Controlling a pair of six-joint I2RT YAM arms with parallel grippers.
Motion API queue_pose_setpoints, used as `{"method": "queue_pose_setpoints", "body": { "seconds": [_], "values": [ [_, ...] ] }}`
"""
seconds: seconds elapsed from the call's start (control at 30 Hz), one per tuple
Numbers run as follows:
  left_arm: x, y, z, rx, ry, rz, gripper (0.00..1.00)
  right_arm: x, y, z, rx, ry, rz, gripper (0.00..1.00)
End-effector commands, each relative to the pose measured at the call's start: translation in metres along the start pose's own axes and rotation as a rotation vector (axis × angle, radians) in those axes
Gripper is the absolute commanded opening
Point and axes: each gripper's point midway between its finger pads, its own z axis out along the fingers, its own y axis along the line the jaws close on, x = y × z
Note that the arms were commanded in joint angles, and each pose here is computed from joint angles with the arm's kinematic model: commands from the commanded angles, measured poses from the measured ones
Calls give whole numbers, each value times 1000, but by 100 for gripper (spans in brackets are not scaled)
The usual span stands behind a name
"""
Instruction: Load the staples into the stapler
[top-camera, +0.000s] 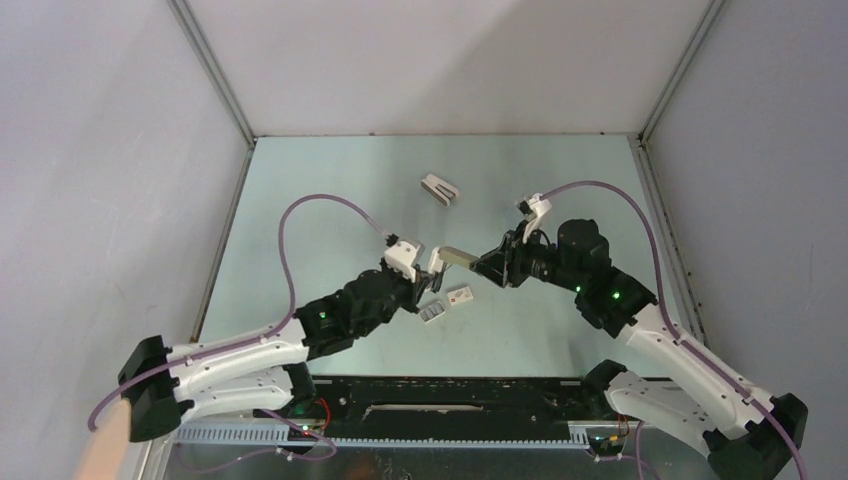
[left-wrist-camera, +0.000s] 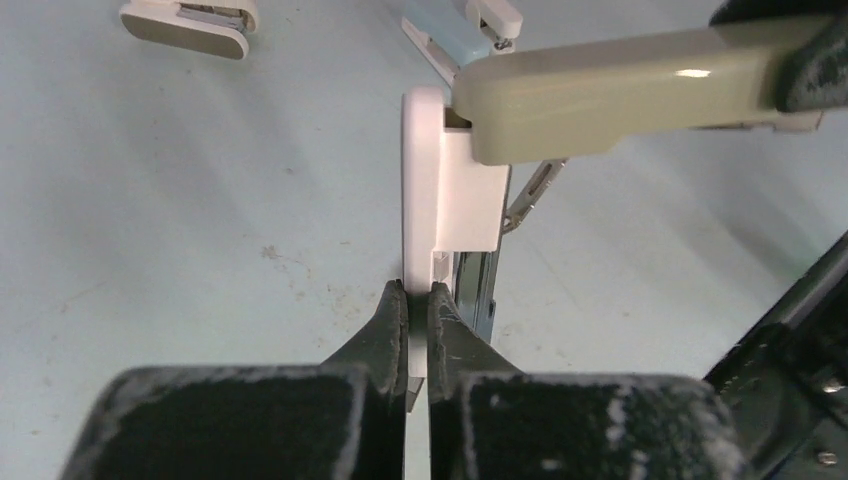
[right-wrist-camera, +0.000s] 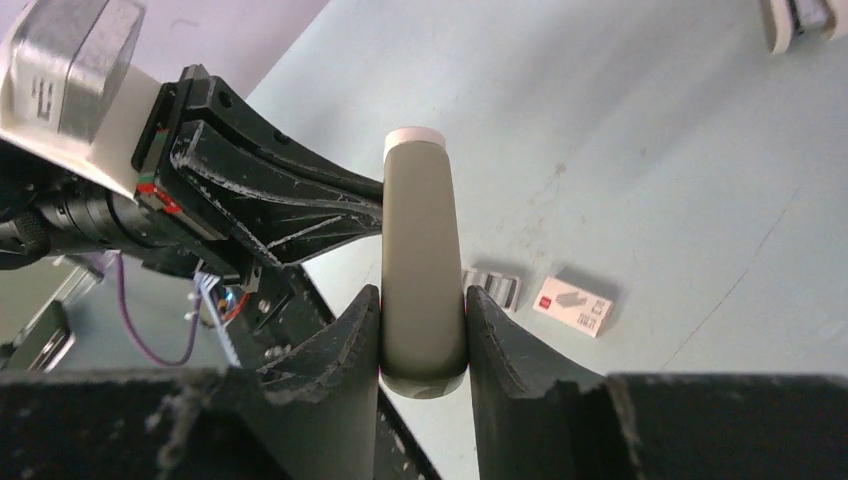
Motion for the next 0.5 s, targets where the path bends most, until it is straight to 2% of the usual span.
{"method": "queue_pose_setpoints", "body": {
  "seconds": [0.0, 0.2, 0.47],
  "values": [
    [15, 39, -9, -237, 74, 303, 0, -12, -3, -16, -20, 67, 10, 0],
    [34, 23, -13, -216, 124, 522, 0, -20, -8, -20, -41, 94, 40, 0],
    [41, 26, -17, -209, 123, 572, 0, -13, -11, -11, -74, 143, 41, 0]
  ]
}}
